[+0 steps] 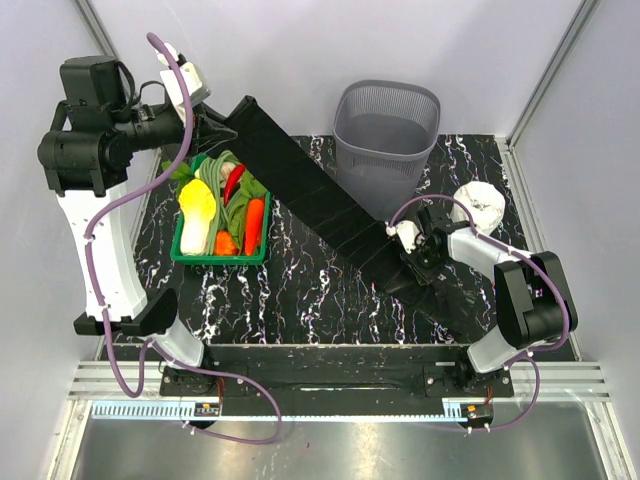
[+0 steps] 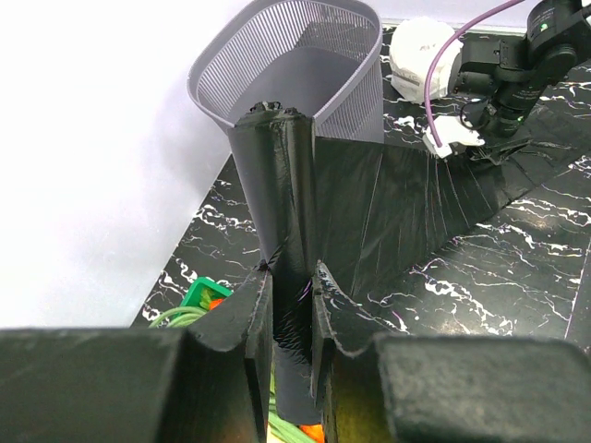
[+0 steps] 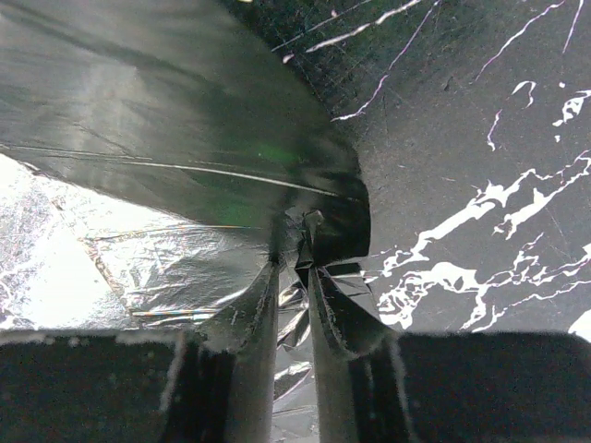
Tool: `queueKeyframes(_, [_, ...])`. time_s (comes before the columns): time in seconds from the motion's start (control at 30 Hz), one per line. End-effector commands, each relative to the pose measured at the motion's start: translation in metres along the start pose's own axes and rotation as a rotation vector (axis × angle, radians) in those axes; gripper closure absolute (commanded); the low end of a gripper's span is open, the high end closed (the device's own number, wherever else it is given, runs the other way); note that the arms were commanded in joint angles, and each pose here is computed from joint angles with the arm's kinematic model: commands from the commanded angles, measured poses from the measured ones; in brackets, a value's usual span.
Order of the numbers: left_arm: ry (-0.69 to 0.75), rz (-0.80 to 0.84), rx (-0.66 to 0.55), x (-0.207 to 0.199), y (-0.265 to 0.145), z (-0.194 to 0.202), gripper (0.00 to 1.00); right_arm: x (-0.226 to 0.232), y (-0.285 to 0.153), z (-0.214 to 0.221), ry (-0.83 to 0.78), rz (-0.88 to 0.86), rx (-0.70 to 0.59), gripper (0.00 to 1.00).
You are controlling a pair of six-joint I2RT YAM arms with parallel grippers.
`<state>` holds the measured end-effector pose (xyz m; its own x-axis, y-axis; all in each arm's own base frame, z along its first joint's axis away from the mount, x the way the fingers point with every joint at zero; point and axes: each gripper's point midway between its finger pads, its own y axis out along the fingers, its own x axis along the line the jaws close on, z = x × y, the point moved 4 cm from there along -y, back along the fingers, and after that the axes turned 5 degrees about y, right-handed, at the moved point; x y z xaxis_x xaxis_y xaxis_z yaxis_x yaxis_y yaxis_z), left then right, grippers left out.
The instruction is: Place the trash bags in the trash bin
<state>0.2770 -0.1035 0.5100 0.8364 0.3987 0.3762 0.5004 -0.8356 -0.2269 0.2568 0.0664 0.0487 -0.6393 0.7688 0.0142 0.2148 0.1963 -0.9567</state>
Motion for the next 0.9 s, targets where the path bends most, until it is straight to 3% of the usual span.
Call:
queueKeyframes(0.0, [0.05, 0.013, -0.049, -0.001, -0.007, -0.012, 1.0, 0.003, 0.018, 0.018, 0.019, -0.021, 0.073, 0.77])
queueKeyframes(0.87, [0.076, -0.027, -0.062, 0.004, -0.03, -0.011, 1.0, 0.002, 0.018, 0.019, 0.025, -0.011, 0.077, 0.87])
